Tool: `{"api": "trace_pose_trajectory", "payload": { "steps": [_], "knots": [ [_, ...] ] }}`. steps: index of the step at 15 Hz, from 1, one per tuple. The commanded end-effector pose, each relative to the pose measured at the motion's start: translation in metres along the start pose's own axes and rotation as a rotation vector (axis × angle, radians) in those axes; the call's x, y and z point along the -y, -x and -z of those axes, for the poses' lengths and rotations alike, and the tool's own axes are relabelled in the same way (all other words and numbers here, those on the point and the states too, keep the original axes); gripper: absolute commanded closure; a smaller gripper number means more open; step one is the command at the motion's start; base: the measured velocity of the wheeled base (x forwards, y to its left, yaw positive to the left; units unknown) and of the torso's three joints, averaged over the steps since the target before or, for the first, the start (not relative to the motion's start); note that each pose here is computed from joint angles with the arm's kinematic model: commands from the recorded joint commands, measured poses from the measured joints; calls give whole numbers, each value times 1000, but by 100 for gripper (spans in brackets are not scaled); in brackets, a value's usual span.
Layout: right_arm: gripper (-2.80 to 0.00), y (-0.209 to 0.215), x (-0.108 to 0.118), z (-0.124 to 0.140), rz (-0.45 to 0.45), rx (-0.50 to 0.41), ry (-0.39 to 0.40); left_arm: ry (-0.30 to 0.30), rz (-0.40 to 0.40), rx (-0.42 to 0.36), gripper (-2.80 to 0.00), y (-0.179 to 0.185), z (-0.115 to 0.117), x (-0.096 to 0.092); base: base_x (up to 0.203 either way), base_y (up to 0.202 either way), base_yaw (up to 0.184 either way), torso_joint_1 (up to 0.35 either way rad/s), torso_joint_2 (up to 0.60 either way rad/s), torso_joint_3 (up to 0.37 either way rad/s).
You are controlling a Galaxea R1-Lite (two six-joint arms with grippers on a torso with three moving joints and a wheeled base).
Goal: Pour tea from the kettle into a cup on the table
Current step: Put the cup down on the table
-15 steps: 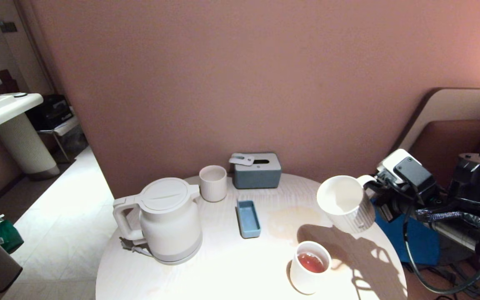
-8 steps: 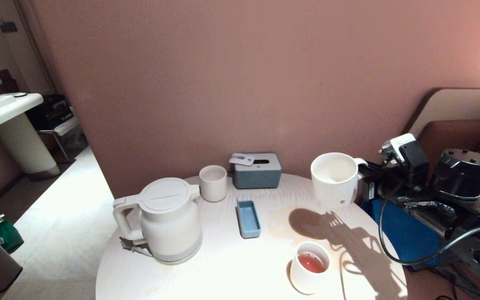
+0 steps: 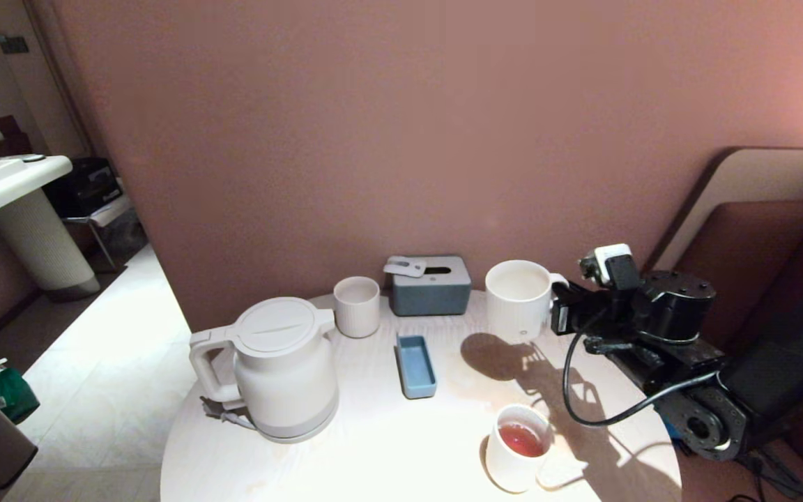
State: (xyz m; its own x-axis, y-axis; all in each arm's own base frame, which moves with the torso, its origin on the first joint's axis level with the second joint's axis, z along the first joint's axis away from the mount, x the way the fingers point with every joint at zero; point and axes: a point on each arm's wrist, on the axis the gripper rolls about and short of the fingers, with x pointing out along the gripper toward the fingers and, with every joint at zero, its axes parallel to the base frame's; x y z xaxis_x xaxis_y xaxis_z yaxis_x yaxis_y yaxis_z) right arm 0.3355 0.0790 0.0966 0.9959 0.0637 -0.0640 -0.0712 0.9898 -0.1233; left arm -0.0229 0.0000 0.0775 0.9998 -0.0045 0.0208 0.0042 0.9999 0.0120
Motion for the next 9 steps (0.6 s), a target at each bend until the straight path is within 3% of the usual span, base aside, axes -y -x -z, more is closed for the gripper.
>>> {"api": "trace_pose_trajectory", "payload": {
  "steps": [1,9],
  "knots": [
    [0,-11,-7,18,-3,-34,8,0,0,-1,0,0,0,0,0,0,0,0,0,0],
    [0,-27,-17,33,27,-19,46,0,0,-1,0,0,0,0,0,0,0,0,0,0]
  ]
}}
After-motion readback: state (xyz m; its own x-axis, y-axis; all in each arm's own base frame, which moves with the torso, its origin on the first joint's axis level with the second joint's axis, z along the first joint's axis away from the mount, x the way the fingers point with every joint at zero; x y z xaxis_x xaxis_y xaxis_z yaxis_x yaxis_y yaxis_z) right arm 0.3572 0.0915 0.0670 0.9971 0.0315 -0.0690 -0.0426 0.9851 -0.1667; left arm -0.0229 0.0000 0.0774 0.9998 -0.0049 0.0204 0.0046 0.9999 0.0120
